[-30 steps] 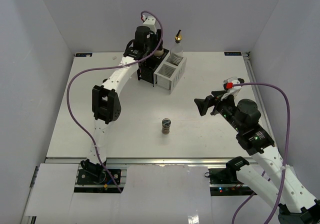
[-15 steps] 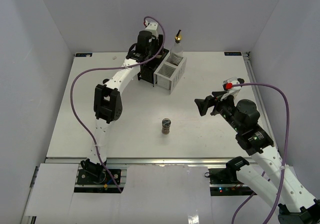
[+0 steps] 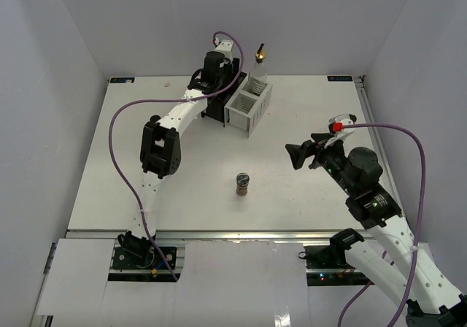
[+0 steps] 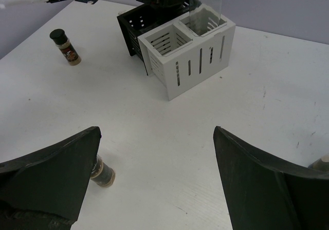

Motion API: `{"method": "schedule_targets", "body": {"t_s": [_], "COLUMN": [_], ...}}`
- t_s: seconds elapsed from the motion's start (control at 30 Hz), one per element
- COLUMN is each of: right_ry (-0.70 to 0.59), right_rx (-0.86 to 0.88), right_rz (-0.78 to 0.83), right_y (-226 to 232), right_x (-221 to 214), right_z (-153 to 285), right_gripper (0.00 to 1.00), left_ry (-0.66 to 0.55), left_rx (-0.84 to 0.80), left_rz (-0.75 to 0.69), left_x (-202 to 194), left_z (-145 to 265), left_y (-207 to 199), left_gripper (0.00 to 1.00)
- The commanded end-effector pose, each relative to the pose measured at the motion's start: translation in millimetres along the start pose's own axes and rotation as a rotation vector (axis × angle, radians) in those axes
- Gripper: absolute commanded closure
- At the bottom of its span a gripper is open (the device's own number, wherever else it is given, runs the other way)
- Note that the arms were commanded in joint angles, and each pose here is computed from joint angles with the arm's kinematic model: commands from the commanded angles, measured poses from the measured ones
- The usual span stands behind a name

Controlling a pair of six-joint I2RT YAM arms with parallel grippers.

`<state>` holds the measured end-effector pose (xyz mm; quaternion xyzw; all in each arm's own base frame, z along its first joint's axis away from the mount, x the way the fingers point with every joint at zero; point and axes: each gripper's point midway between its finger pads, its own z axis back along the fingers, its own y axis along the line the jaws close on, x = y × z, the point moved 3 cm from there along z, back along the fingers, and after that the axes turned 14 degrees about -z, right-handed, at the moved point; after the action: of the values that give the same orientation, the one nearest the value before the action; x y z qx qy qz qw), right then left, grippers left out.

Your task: Organize the condiment bottles

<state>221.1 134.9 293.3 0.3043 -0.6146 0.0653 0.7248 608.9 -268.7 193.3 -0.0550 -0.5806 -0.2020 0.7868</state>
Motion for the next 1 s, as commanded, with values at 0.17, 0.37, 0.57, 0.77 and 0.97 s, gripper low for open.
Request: {"method": "schedule_targets", "body": {"t_s": [0.17, 0.37, 0.57, 0.77, 0.97], "right_ry": [-0.061, -0.054, -0.032, 0.003, 0.028], "right_rx": [0.033, 0.03, 0.021, 0.065, 0.116], "right_rz": [0.022, 0.018, 0.007, -0.003, -0.033], "right_y": [9.0, 10.7, 11.3, 19.8, 29.8], "right_x": [20.2, 24.0, 25.3, 23.2, 23.1], "right_z": [2.9, 4.8, 6.3, 12.6, 13.2], "right_gripper": [0.04, 0.04, 0.04, 0.04, 0.04], "left_ry": [-0.18, -0.178, -0.124, 0.087, 0.271], "left_rx": [0.019, 0.056, 0.15, 0.435, 0.448], "left_rz": [0.024, 0.045, 0.093, 0.171, 0.305], "left_x": [77.5, 97.3, 108.0, 74.0, 1.0], "left_z": [33.6, 59.7, 116.1, 194.5, 254.7], "left_y": [7.8, 17.6, 36.8, 78.6, 102.9], "left_gripper": [0.07, 0.06, 0.06, 0.07, 0.06]}}
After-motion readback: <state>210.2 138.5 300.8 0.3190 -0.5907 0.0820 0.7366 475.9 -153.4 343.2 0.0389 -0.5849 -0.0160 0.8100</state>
